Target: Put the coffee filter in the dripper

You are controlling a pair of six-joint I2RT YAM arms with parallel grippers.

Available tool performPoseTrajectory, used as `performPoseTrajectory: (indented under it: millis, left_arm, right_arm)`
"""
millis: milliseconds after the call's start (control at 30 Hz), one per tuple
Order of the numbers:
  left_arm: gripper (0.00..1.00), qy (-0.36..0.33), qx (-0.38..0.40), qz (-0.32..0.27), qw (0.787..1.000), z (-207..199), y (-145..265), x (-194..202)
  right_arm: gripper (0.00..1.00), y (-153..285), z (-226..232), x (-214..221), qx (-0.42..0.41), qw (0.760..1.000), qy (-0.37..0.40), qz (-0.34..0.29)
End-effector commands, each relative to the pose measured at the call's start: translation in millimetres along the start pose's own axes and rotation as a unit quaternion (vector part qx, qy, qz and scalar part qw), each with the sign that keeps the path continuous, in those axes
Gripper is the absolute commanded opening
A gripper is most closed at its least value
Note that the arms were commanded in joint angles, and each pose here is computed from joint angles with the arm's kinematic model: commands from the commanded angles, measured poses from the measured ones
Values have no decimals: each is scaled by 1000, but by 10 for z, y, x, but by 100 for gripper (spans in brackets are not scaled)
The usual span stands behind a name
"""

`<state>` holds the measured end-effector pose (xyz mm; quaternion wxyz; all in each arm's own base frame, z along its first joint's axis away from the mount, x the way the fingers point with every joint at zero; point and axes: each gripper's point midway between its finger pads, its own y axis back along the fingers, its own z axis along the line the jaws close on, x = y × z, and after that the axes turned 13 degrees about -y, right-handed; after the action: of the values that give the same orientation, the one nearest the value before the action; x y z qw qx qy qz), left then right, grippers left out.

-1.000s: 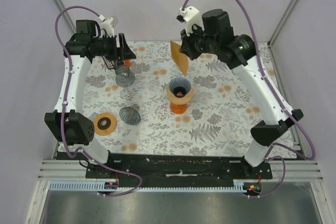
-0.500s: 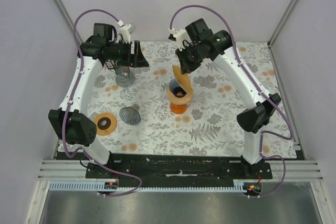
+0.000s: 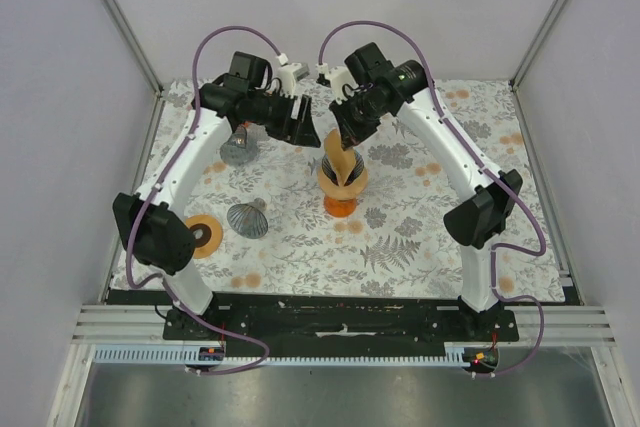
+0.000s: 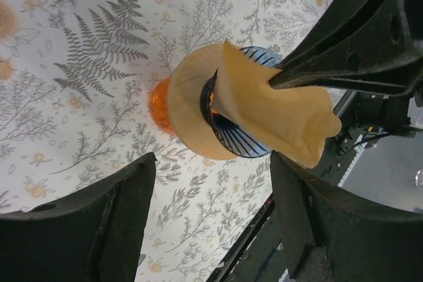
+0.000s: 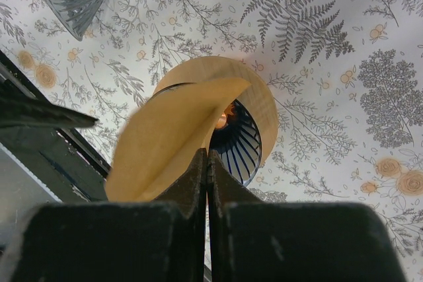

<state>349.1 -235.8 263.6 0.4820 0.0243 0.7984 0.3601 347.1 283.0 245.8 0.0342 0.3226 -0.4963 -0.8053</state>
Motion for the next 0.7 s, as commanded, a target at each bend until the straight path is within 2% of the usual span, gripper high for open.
performPoseTrajectory:
  millis: [0,133,200,267,467,533,567,667]
  left_arm:
    - [76,6,13,-6,1000,-120,-209,-130]
    - [76,-7,31,-3,999,-299,-323,-182]
    - [74,-16,17,3,1000,-273,-365,-165]
    - [67,-16,1,13,1000,-207,-414,-106]
    - [35,-41,-23,35,998,-129,-498,22]
    - [29,-42,-21,35,998,-138,-506,34]
    - [25,-42,-17,35,998,-152,-517,43]
    - [18,-39,-4,37,999,-195,-539,75]
  right_arm:
    - [0,-40,44,-29,-7,1000,-7,-8]
    - [0,-80,23,-13,-3,1000,-12,-5]
    - [0,-95,9,-5,-1,1000,-12,-4]
    - [0,-105,-17,-1,3,1000,-10,-5]
    - [0,-106,-69,-46,14,1000,-7,-16]
    - [0,-61,-67,-104,16,999,-7,-31]
    - [4,-25,-61,-126,16,999,-6,-38]
    - [29,112,-7,-206,10,998,3,-67]
